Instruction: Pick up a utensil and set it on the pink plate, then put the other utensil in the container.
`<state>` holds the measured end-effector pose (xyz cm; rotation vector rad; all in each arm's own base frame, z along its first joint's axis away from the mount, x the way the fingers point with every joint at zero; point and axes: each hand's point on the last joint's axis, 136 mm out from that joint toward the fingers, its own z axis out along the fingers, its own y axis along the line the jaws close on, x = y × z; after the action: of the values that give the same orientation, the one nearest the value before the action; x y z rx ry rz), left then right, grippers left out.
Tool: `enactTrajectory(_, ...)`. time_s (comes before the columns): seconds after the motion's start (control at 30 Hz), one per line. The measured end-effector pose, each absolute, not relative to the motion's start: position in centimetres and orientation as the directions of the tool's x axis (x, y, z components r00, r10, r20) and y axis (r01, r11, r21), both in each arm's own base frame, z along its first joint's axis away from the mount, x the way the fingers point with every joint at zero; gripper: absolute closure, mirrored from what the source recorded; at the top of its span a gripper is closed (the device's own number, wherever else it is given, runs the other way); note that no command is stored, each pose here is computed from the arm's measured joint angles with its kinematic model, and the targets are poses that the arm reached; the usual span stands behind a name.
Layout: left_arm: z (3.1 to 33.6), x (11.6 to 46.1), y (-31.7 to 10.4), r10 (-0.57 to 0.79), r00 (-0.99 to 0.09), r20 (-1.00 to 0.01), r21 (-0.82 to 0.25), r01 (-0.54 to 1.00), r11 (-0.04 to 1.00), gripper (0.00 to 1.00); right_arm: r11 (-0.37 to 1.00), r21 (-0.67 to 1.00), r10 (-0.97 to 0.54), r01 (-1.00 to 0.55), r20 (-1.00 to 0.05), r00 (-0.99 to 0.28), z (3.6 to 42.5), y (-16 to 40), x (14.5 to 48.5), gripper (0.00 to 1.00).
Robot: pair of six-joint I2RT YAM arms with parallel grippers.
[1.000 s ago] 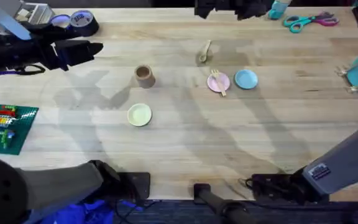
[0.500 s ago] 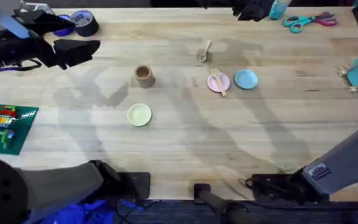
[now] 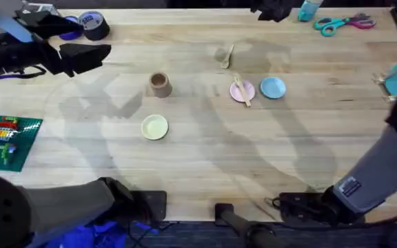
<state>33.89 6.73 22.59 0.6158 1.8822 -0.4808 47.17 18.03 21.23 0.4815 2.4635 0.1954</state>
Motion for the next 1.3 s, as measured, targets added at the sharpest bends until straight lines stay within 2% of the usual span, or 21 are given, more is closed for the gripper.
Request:
enactTrajectory(0.37, 22.6, 33.9, 6.7, 0.194, -0.318, -0.928, -0.046, 0.616, 0.787, 0.008, 0.921, 0.246, 0.388, 0.301, -0.538, -0.748, 20.6, 19.1, 49.5, 0.007)
enactTrajectory(0.5, 22.6, 33.9, 6.7, 0.196, -0.317, -0.928, -0.045, 0.616, 0.786, 0.008, 0.925, 0.220, 0.380, 0.310, -0.518, -0.766, 18.3, 19.3, 50.0, 0.007)
enactTrajectory(0.83, 22.5, 33.8, 6.7, 0.192, -0.322, -0.927, -0.052, 0.616, 0.786, 0.008, 0.921, 0.136, 0.387, 0.366, -0.429, -0.816, 9.9, 19.7, 50.7, 0.006)
enactTrajectory(1.0, 22.5, 33.8, 6.7, 0.191, -0.323, -0.927, -0.052, 0.616, 0.786, 0.008, 0.920, 0.121, 0.388, 0.372, -0.416, -0.823, 7.9, 19.8, 51.0, 0.006)
enactTrajectory(1.3, 22.5, 33.8, 6.6, 0.189, -0.326, -0.926, -0.056, 0.616, 0.786, 0.008, 0.915, 0.144, 0.401, 0.378, -0.430, -0.809, 7.2, 20.1, 52.0, 0.006)
